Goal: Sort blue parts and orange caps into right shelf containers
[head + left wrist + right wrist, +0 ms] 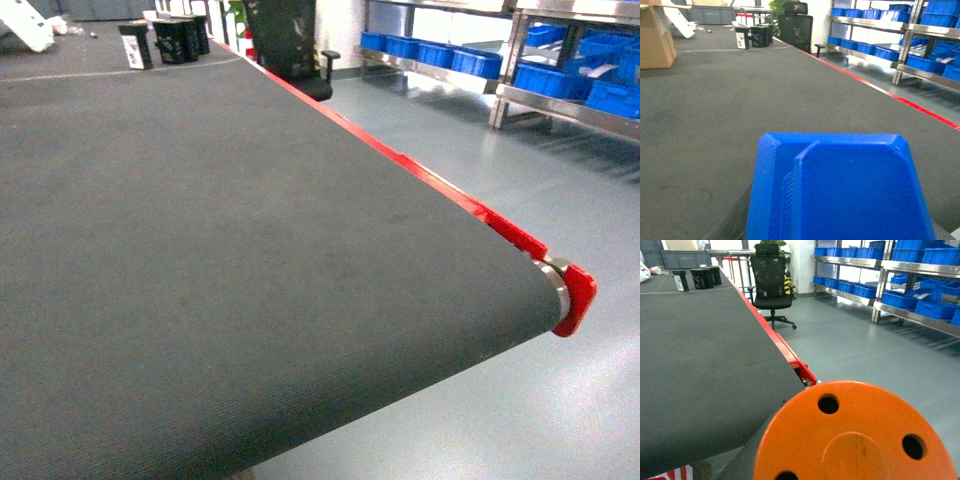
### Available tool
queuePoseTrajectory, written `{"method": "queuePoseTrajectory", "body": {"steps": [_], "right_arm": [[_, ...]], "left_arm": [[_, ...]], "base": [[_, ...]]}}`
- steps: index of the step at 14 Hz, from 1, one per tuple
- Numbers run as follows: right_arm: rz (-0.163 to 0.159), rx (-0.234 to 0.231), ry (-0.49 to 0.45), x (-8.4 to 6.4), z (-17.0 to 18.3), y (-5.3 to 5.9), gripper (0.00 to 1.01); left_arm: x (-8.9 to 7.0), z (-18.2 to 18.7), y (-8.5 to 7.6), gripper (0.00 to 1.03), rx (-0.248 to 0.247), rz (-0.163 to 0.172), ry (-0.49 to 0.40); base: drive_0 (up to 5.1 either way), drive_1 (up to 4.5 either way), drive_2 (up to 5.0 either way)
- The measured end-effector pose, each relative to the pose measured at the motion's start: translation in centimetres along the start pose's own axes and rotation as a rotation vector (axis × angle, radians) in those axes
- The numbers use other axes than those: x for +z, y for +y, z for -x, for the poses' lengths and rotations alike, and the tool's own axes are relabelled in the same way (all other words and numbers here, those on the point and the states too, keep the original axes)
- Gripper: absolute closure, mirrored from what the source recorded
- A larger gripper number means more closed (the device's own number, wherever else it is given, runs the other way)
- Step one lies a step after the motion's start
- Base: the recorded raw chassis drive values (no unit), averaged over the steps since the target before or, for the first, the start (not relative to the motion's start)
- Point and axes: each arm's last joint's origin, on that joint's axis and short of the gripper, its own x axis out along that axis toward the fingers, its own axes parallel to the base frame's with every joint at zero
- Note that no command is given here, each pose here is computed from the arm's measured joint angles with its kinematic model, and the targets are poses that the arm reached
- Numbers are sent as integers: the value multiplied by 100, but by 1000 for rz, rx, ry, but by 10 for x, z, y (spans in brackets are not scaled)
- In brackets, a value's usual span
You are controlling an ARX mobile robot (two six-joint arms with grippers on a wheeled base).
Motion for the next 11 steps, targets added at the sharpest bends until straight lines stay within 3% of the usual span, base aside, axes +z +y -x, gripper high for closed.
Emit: {"method": "queuePoseTrajectory", "body": {"steps": [11], "right_arm": [[0, 0, 0, 0, 0, 0, 58]], "left_arm": [[0, 0, 0, 61, 0, 0, 0]], "base": [[-153, -153, -153]]}}
